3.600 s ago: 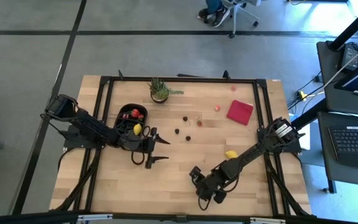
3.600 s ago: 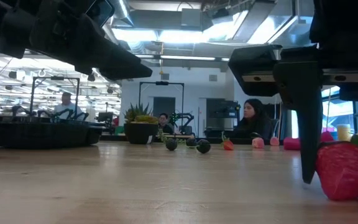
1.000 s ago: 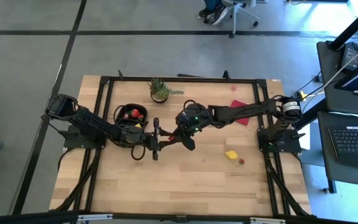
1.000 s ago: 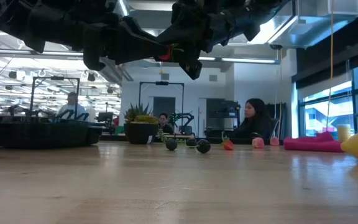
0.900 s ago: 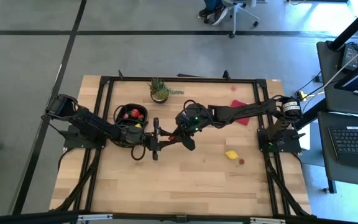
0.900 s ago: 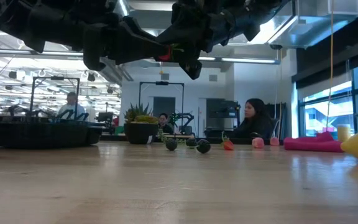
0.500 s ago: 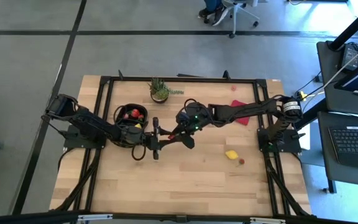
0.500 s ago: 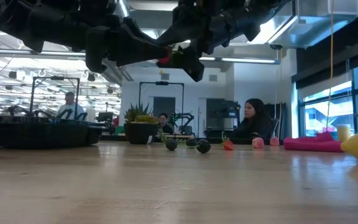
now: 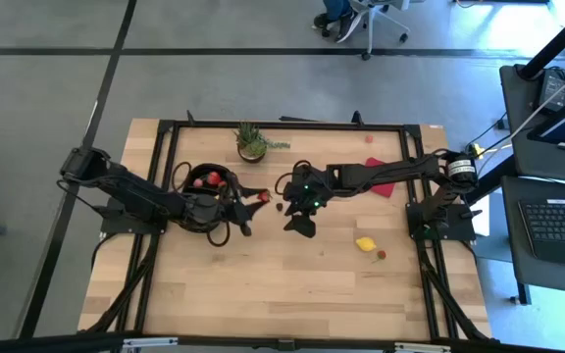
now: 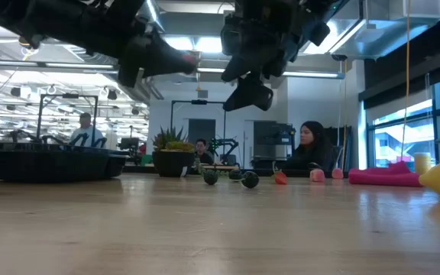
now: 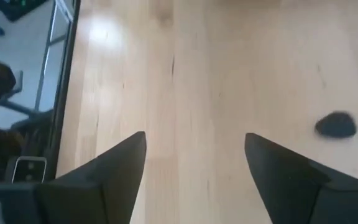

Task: Pick and placing Produce into tupperware
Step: Put the red strawberry into the black container

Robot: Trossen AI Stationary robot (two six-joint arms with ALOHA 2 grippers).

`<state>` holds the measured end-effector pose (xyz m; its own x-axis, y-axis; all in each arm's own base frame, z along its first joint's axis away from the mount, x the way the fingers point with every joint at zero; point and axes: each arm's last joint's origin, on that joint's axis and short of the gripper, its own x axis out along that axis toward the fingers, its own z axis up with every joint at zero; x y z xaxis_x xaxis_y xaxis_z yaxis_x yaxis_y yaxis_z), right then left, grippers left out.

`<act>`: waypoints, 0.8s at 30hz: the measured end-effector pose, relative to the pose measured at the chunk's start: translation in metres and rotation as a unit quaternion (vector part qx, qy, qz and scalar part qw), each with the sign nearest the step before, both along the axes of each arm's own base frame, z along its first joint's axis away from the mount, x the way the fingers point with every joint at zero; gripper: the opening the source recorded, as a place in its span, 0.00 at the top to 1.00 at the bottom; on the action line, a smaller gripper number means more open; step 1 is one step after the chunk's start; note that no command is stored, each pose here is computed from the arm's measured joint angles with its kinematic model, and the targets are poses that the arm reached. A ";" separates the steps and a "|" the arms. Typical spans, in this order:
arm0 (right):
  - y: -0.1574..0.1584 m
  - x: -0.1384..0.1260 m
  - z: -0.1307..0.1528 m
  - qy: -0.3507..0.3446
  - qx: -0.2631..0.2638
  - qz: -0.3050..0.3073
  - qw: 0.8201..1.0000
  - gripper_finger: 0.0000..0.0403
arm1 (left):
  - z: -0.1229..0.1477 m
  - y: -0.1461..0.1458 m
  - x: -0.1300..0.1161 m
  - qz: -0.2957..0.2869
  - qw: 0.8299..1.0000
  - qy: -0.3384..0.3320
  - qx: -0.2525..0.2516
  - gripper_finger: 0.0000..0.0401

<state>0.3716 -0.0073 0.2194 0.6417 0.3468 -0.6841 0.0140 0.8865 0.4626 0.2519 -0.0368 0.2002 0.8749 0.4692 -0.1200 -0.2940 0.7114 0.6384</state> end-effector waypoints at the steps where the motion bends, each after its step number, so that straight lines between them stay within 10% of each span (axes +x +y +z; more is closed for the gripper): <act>1: 0.000 -0.001 -0.001 0.004 -0.001 0.002 1.000 0.31 | 0.001 0.002 -0.004 0.028 1.000 0.009 0.000 0.69; 10: -0.015 -0.003 -0.002 0.010 -0.010 -0.009 1.000 0.31 | 0.003 0.027 -0.053 0.203 0.965 0.011 -0.167 0.69; 16: -0.028 -0.002 0.000 -0.003 -0.014 -0.024 1.000 0.31 | -0.003 0.050 -0.079 0.283 0.890 -0.022 -0.357 0.69; 24: -0.029 -0.002 0.000 -0.005 -0.014 -0.026 1.000 0.31 | -0.020 0.074 -0.090 0.371 0.807 0.014 -0.460 0.66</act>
